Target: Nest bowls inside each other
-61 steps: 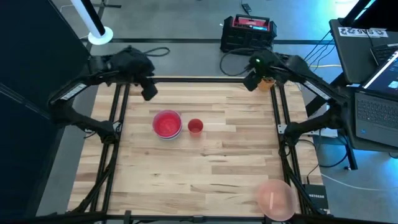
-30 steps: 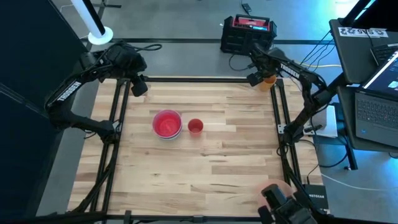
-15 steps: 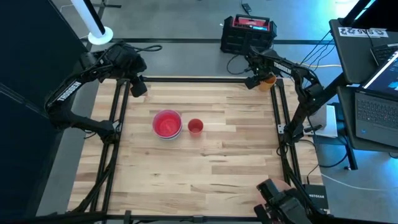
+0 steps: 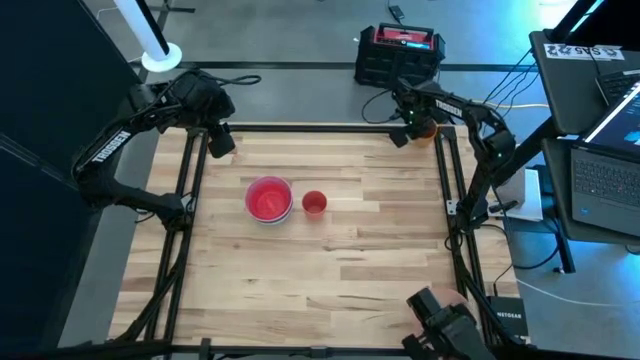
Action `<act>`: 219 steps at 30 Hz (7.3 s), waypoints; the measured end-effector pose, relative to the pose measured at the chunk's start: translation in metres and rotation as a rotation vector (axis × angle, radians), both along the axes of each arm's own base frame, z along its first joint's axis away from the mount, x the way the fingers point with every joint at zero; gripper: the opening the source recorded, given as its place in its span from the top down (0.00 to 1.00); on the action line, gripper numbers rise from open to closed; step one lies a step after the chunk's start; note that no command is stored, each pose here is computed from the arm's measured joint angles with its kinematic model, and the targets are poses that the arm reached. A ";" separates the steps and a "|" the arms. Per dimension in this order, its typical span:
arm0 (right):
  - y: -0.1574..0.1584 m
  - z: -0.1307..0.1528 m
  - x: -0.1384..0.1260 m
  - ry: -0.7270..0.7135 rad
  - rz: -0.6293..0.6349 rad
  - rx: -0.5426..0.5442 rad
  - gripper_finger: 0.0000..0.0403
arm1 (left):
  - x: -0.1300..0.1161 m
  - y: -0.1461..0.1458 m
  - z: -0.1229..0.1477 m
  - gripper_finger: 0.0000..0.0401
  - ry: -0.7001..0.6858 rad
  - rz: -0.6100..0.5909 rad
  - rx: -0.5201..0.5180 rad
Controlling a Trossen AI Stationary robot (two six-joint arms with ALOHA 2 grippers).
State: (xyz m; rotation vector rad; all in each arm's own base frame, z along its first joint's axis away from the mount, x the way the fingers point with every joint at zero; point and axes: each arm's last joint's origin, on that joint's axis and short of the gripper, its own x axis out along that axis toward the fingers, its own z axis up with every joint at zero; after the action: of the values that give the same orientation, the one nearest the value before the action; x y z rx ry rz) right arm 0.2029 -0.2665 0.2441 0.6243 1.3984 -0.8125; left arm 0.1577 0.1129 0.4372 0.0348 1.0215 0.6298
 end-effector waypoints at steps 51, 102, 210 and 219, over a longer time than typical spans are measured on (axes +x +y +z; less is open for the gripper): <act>0.250 0.083 0.199 -0.326 0.978 -0.021 1.00 | -0.004 -0.003 -0.004 0.64 -0.024 0.128 -0.093; 0.234 0.023 0.240 -0.313 0.960 0.026 0.81 | -0.006 -0.004 -0.005 0.64 -0.004 0.129 -0.104; 0.252 -0.017 0.214 -0.077 1.185 0.197 0.84 | -0.006 -0.007 -0.006 0.64 0.008 0.134 -0.122; 0.241 -0.021 0.200 0.060 1.145 0.218 0.95 | -0.006 -0.007 -0.006 0.64 0.010 0.134 -0.123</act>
State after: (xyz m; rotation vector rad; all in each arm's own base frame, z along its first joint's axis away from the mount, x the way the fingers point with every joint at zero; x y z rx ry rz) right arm 0.4025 -0.0256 0.2233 -0.1051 1.6042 0.2398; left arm 0.1513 0.1057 0.4310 -0.1392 1.0767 0.6878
